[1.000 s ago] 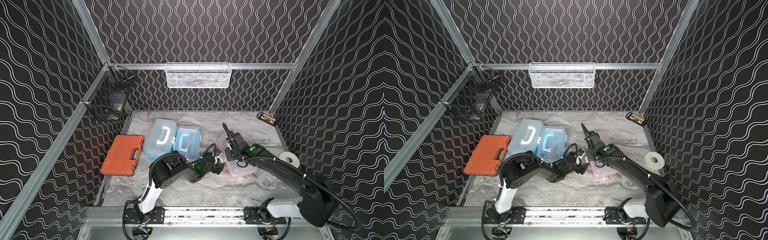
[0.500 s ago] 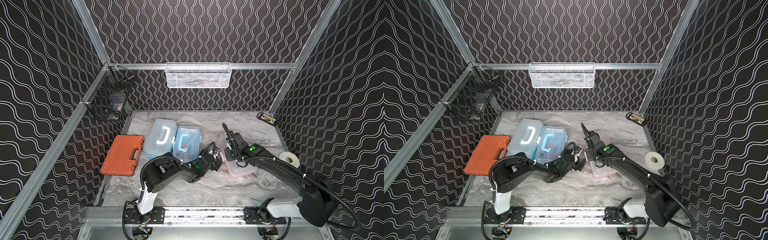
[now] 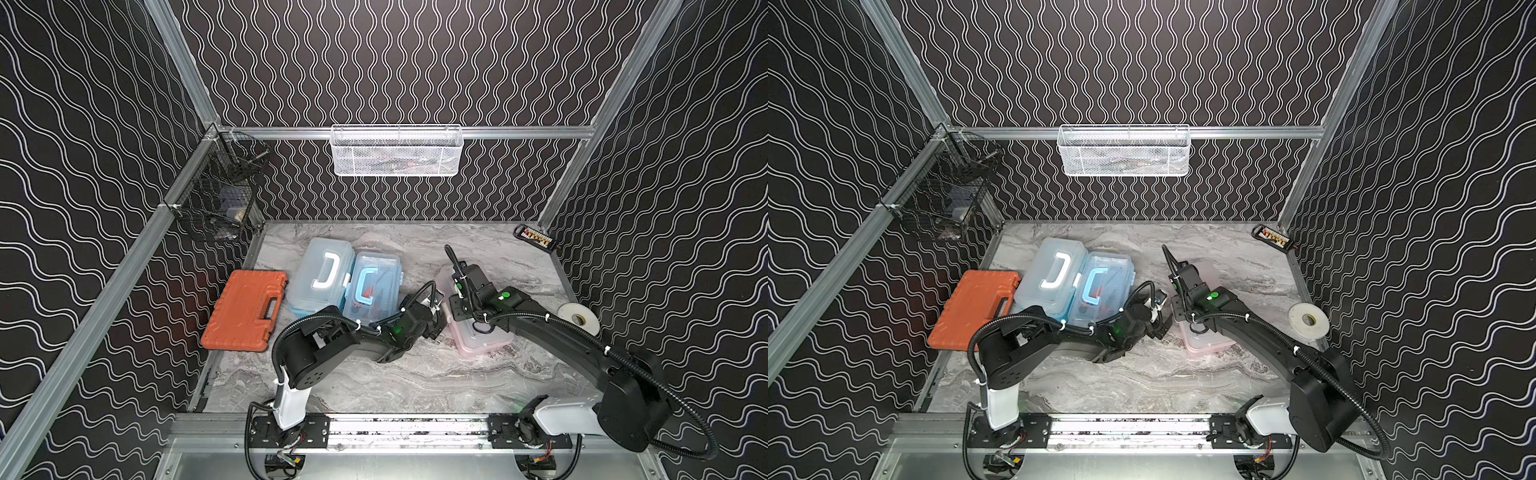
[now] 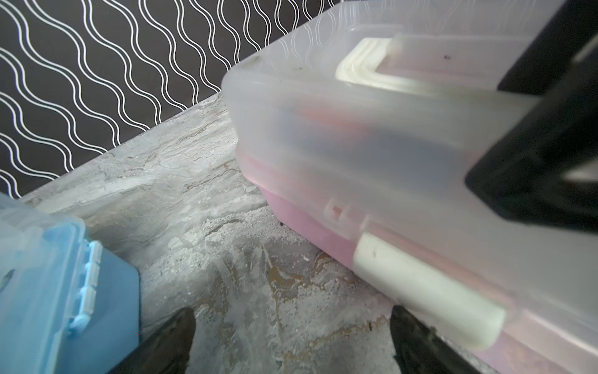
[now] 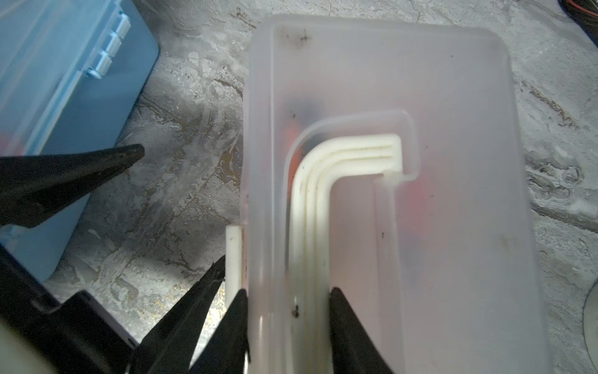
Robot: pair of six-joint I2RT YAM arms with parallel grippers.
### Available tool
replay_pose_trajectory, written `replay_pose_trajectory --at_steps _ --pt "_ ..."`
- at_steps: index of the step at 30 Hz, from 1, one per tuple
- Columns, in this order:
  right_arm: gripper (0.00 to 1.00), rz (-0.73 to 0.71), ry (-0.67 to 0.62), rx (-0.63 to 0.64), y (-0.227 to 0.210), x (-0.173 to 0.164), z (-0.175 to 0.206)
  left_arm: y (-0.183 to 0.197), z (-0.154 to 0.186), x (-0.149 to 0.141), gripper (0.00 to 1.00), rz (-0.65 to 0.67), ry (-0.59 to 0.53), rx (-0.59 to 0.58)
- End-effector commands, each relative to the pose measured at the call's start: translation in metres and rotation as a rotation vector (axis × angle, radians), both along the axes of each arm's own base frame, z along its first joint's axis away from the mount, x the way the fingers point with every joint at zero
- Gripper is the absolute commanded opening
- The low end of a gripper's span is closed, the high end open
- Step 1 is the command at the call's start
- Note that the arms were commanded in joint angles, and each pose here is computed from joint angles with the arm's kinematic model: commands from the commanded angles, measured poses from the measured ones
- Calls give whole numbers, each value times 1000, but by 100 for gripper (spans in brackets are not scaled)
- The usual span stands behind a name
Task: Close toolboxes
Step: Fasten the toolbox latch on the toolbox.
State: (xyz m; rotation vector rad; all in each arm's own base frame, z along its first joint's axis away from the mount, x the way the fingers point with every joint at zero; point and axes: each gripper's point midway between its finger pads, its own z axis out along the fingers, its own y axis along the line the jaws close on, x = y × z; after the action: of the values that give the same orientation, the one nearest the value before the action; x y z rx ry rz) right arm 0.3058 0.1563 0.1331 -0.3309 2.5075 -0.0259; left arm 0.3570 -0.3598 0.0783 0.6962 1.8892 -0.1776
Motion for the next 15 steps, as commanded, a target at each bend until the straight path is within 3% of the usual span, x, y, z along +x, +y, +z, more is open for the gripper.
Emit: replay_pose_trajectory --at_steps 1,8,15 --pt "36 43 114 36 7 -21 -18 -22 25 0 98 -75 -20 -46" --pt "36 53 130 79 15 -24 -22 -32 20 -6 98 -125 -4 50" --pt "41 66 151 147 26 -26 -23 -33 9 -7 98 -108 -6 19"
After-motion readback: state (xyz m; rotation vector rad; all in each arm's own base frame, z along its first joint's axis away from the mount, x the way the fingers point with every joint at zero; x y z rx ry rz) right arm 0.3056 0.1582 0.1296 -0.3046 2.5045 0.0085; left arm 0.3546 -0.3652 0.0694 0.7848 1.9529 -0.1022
